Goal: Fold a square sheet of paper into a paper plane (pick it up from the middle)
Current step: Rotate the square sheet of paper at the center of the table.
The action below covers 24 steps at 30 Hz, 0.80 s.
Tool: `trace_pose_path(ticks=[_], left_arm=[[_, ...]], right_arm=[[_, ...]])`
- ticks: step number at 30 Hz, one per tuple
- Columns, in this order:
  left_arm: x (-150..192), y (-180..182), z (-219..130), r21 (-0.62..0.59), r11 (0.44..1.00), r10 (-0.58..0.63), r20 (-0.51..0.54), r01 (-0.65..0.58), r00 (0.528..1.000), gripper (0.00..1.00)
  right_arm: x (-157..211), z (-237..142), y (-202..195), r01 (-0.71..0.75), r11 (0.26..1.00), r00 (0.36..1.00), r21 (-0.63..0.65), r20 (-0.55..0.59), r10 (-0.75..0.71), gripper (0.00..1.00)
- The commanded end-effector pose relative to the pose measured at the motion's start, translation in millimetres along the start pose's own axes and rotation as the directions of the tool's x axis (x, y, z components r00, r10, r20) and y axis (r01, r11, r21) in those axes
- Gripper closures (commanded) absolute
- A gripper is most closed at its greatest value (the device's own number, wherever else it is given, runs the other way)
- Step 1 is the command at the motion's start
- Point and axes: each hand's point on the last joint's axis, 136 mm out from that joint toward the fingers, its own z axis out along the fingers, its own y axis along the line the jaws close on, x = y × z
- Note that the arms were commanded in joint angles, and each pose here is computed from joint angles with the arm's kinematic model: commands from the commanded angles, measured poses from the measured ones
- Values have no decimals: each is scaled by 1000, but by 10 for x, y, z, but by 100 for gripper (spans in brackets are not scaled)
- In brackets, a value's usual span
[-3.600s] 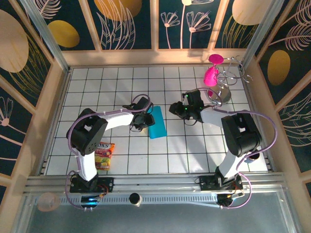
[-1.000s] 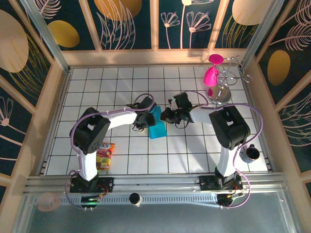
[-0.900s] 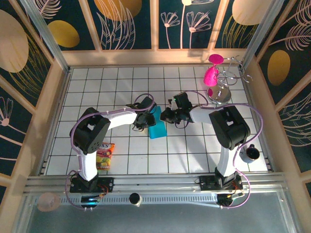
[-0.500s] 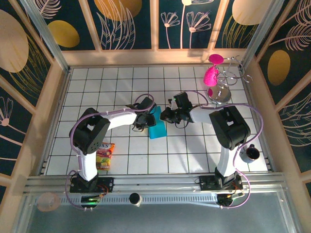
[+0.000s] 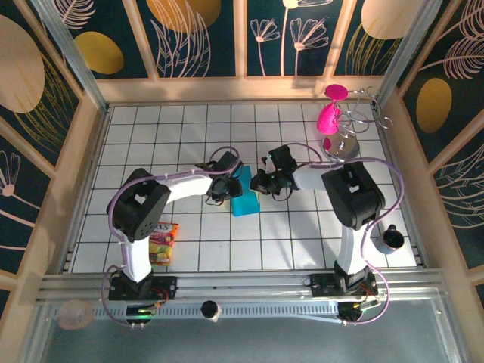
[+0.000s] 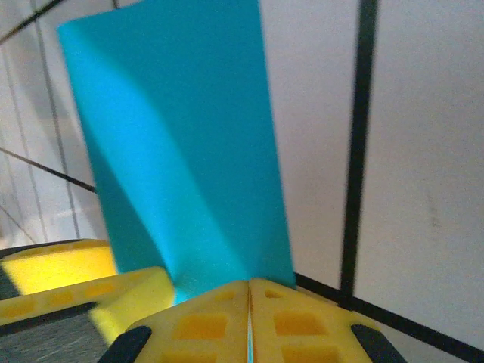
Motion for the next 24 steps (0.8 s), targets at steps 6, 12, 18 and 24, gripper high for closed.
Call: trace_pose_path(ticks=[6, 12, 18, 24], left_arm=[[307, 202, 613, 48, 999, 4, -67, -1, 998, 49], [178, 5, 315, 222, 970, -97, -35, 103, 995, 47], [163, -84, 124, 403, 897, -169, -62, 180, 984, 45], [196, 79, 157, 321, 939, -115, -39, 122, 993, 47]], right_arm=[[65, 91, -241, -16, 991, 1000, 132, -18, 18, 91], [162, 79, -272, -126, 977, 992, 174, 25, 123, 91], [265, 50, -163, -225, 963, 973, 149, 78, 215, 91], [249, 2, -139, -249, 958, 966, 145, 112, 234, 91]])
